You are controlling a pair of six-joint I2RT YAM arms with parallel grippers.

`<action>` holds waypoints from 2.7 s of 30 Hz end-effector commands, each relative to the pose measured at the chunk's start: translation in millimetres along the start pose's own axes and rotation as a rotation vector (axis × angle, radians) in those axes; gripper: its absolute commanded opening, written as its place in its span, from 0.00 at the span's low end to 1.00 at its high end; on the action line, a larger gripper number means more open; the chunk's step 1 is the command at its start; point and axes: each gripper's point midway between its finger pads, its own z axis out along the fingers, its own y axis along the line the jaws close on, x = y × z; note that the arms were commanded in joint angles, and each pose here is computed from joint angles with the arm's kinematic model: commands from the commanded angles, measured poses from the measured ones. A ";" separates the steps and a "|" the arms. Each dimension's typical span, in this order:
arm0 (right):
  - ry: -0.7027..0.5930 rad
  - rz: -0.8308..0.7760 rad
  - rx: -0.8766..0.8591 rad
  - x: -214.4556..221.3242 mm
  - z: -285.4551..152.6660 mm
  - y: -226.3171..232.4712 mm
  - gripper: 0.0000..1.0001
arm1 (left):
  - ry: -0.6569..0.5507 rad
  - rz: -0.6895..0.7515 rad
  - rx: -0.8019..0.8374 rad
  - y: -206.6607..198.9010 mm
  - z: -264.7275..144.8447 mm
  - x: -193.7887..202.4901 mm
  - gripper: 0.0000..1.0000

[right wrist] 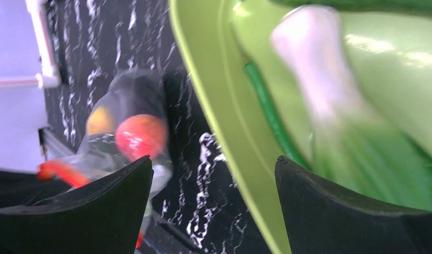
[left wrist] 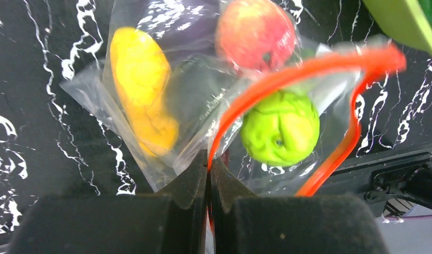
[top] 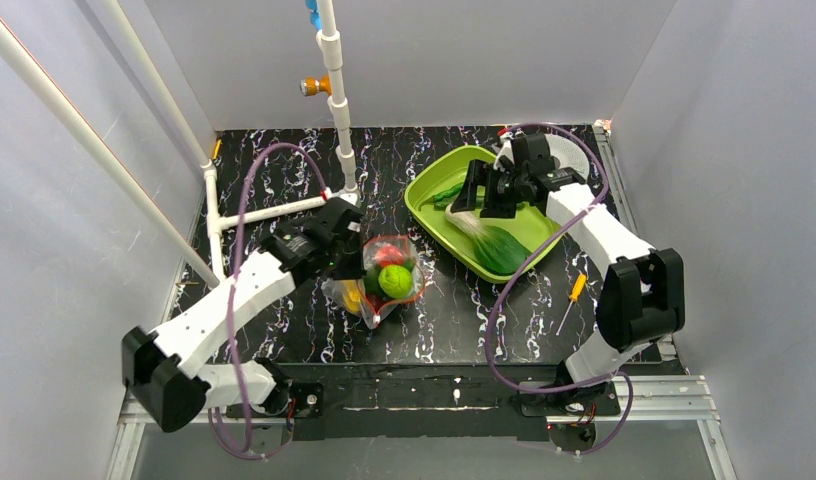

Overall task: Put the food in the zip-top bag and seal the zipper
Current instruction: Adjust the zipper food storage bag at the center of the board, then pick up the fake vegetable from the bin.

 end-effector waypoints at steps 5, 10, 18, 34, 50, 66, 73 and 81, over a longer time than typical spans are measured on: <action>0.092 -0.094 -0.263 72.4 -14.6 86.7 0.90 | -0.084 -0.063 0.152 -25.4 -28.5 -19.0 0.00; 0.079 -0.148 -0.311 108.1 -22.6 106.7 0.91 | -0.064 -0.080 0.154 -26.0 -24.3 -14.4 0.00; -0.018 -0.172 -0.271 137.8 -29.9 102.9 0.91 | -0.083 -0.097 0.201 -34.0 -32.8 -18.9 0.00; -0.009 -0.139 -0.167 143.0 -0.1 115.2 0.27 | -0.099 -0.136 0.284 -50.0 -45.8 -26.3 0.00; -0.314 -0.186 0.042 33.6 -70.4 98.4 0.98 | -0.128 -0.108 0.234 -39.1 -47.8 -29.8 0.00; -0.185 0.199 0.294 -88.0 -11.2 -98.6 0.98 | -0.088 -0.080 0.211 -37.0 -39.1 -23.9 0.00; -0.358 0.738 0.308 -82.8 17.1 -132.9 0.98 | -0.082 -0.080 0.221 -41.6 -35.4 -25.7 0.00; -0.496 1.055 0.431 -75.7 39.4 -181.6 0.82 | -0.088 -0.092 0.228 -42.1 -35.3 -25.6 0.00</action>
